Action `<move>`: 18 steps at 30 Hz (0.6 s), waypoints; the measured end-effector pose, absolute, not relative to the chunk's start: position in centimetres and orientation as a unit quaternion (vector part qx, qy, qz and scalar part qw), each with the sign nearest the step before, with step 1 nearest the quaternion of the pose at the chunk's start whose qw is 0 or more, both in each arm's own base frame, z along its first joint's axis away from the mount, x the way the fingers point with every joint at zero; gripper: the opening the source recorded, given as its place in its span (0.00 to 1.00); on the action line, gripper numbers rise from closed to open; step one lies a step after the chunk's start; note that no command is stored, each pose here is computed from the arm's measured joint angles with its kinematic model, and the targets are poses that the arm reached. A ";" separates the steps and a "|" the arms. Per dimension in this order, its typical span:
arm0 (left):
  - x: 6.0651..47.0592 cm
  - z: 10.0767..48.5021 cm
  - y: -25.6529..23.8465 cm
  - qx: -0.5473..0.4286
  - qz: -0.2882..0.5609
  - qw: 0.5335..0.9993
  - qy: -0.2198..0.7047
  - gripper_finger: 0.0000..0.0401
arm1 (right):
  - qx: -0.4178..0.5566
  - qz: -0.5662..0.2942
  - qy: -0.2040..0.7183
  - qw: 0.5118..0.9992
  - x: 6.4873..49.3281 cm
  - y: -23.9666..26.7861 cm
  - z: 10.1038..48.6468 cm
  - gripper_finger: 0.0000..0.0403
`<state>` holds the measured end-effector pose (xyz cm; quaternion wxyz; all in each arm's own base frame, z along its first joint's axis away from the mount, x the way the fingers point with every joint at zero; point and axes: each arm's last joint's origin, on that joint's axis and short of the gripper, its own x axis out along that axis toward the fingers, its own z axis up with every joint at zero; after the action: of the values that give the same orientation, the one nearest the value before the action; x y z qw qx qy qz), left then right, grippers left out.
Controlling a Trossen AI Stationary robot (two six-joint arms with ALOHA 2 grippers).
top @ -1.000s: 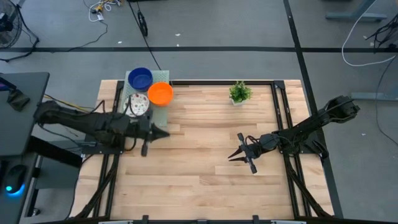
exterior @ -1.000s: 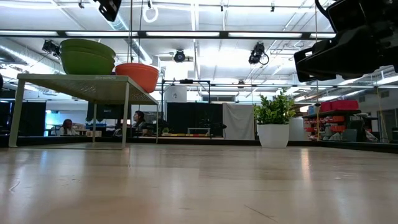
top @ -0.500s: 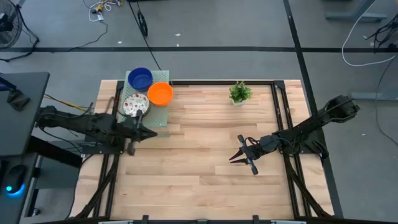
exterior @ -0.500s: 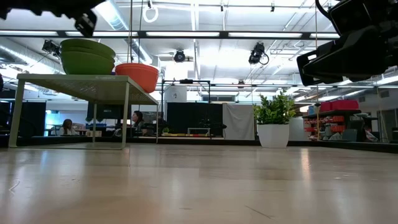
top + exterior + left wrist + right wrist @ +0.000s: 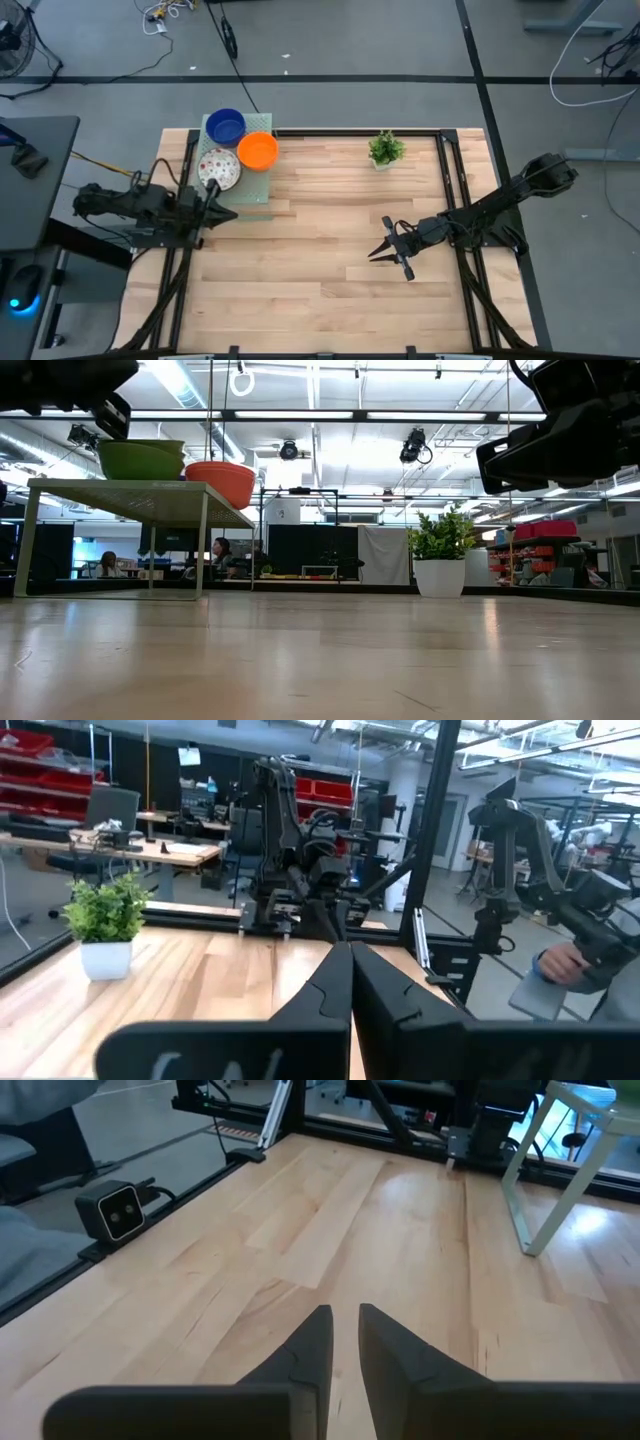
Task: Pick & Place Mini bowls
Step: Adjust the stack of white bowls on the shelf
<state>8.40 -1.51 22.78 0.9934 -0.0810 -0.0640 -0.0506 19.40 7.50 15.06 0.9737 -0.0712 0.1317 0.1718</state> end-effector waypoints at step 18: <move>8.4 25.3 -1.7 -0.104 -0.070 0.990 -0.069 0.01 | -0.070 0.172 0.123 0.975 19.4 7.5 15.2 0.14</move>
<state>8.45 -1.74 25.31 0.9897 -0.1040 -0.0693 -0.0704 19.44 7.52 15.22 0.9749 -0.0698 0.1232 0.1717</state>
